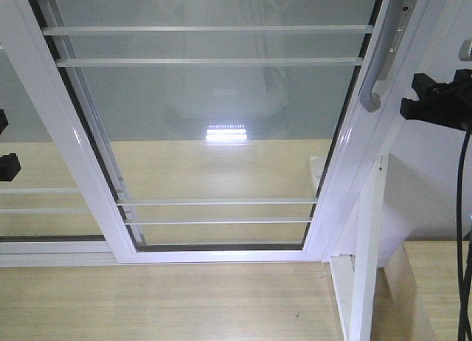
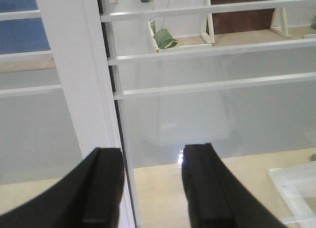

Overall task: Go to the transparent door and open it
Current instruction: 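Reach the right gripper up to the door's silver handle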

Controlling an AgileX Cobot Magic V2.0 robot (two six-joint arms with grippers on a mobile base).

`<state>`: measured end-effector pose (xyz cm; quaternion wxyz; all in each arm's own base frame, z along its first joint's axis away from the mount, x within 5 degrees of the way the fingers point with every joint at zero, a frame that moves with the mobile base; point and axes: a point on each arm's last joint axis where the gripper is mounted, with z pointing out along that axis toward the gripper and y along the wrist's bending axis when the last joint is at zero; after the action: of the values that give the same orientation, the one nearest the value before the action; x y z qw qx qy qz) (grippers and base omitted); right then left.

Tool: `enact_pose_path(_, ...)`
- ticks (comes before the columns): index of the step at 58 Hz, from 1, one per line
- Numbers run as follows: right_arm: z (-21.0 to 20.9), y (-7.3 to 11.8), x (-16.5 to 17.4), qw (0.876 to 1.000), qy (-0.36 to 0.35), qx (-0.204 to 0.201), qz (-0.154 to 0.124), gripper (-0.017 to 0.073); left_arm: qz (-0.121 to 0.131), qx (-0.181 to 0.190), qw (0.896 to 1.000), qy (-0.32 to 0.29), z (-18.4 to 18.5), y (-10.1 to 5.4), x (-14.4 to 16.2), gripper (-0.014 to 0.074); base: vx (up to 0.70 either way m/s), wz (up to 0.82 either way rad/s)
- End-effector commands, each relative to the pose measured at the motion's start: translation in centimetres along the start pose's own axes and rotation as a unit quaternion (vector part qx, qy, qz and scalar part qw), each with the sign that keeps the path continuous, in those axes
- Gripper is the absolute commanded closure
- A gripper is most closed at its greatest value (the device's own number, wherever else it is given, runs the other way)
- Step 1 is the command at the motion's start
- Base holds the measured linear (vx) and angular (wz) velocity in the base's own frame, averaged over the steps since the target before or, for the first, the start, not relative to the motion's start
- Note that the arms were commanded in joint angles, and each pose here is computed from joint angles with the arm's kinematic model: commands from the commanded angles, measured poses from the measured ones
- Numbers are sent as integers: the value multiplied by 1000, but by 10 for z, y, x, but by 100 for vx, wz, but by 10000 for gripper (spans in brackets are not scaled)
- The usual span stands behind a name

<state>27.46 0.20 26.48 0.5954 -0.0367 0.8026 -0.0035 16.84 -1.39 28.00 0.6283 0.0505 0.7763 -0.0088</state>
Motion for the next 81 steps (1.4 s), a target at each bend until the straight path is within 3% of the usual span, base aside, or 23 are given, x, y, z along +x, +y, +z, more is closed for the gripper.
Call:
enact_pose_path(1, 9, -2, -26, 997, -71, -2, 0, 111, 19, -4, 998, -54, -1, 1, -18, 172, 0, 0)
enact_pose_path(13, 36, -1, -30, 995, -100, -12, -5, 111, 23, -5, 998, -54, -1, 1, -18, 166, 0, 0)
enact_pose_path(26, 62, 2, -31, 992, -115, -38, 15, 111, 27, -5, 998, -54, -1, 1, -18, 153, 0, 0)
enact_pose_path(36, 83, 6, -34, 990, -124, -65, -22, 111, 27, -5, 998, -54, -1, 1, -18, 153, 0, 0)
enact_pose_path(66, 132, 3, -50, 987, -148, -61, -18, 134, 27, -4, 998, -51, -1, 1, -18, 153, 0, 0)
enact_pose_path(73, 132, 5, -50, 987, -144, -69, 10, 140, 27, -4, 998, -51, -1, 1, -18, 153, 0, 0)
enact_pose_path(81, 132, 14, -50, 986, -148, -82, 6, 140, 27, -4, 998, -51, -1, 1, -18, 153, 0, 0)
